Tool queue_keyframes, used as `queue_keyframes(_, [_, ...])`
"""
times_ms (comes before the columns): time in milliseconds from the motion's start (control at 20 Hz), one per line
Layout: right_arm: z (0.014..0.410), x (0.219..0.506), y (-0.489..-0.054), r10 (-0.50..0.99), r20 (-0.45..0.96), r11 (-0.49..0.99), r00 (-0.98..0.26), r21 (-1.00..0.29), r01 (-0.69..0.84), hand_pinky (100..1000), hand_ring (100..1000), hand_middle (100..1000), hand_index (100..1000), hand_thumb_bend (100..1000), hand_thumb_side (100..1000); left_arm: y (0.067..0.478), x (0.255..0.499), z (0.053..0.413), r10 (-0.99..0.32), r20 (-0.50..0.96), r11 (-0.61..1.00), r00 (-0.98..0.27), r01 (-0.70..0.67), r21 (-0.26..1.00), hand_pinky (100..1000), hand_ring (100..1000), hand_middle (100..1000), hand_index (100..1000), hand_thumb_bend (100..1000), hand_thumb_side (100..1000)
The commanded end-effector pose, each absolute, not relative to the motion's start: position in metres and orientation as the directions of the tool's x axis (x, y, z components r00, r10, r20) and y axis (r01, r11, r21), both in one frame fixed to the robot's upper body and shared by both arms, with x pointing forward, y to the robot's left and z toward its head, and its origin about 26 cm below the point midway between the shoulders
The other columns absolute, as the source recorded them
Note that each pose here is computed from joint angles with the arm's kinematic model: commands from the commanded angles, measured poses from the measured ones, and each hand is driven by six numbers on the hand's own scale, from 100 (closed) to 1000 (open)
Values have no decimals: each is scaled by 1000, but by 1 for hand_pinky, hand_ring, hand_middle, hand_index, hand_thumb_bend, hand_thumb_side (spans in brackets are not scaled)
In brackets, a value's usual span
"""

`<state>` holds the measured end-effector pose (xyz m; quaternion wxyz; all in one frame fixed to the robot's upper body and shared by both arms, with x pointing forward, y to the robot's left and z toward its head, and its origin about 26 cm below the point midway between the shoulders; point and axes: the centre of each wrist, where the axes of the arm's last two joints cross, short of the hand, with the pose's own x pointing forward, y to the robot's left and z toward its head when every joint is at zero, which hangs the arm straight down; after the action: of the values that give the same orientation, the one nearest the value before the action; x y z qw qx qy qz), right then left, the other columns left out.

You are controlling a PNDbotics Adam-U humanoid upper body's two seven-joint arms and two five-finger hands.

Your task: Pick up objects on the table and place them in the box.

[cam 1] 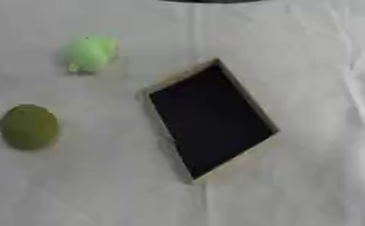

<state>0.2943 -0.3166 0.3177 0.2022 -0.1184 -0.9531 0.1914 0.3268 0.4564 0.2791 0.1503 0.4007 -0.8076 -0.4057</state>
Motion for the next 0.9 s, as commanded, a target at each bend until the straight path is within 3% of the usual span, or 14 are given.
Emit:
queue_keyframes(50, [327,289,-320,334,302,881,-893,-436,182,896,855,656,775,100,518,463,318,300,-772,-147,290,-618,-549,784,849,786,779,924,100,306])
queue_keyframes(900, [325,288,-321,341,312,880,-887,-437,185,896,854,655,774,100,519,481,303,273,-760,-168,108,-628,-376,920,852,792,780,927,100,247])
